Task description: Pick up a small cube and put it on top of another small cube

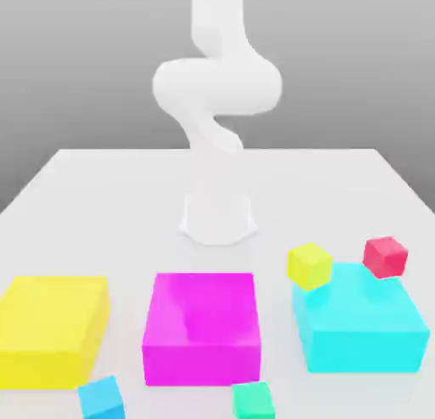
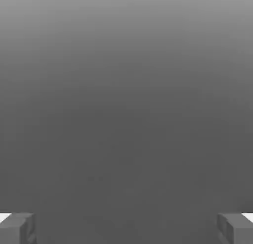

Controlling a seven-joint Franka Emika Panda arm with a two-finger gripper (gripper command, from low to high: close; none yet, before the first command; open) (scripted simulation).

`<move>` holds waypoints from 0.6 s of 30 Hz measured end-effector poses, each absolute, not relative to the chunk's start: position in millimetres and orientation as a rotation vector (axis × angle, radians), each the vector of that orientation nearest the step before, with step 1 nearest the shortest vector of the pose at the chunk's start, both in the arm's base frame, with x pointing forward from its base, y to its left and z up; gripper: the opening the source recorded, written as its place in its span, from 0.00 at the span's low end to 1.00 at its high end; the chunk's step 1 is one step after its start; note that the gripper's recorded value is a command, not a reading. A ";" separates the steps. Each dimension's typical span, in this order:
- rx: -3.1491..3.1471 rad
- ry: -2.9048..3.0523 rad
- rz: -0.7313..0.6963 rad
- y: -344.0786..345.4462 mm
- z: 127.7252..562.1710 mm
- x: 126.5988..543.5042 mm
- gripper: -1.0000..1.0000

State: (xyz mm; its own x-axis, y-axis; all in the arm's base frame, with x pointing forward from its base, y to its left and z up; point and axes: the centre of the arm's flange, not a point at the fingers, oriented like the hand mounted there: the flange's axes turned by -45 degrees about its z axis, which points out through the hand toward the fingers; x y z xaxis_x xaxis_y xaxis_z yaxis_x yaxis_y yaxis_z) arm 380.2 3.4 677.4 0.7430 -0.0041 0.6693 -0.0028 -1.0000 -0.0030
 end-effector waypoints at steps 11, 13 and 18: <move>-3.074 -0.071 -0.684 20.5 499.2 488.6 0.50; -3.091 -0.086 -0.603 23.7 463.3 499.7 0.50; -3.122 -0.127 -0.398 32.7 370.8 515.5 0.50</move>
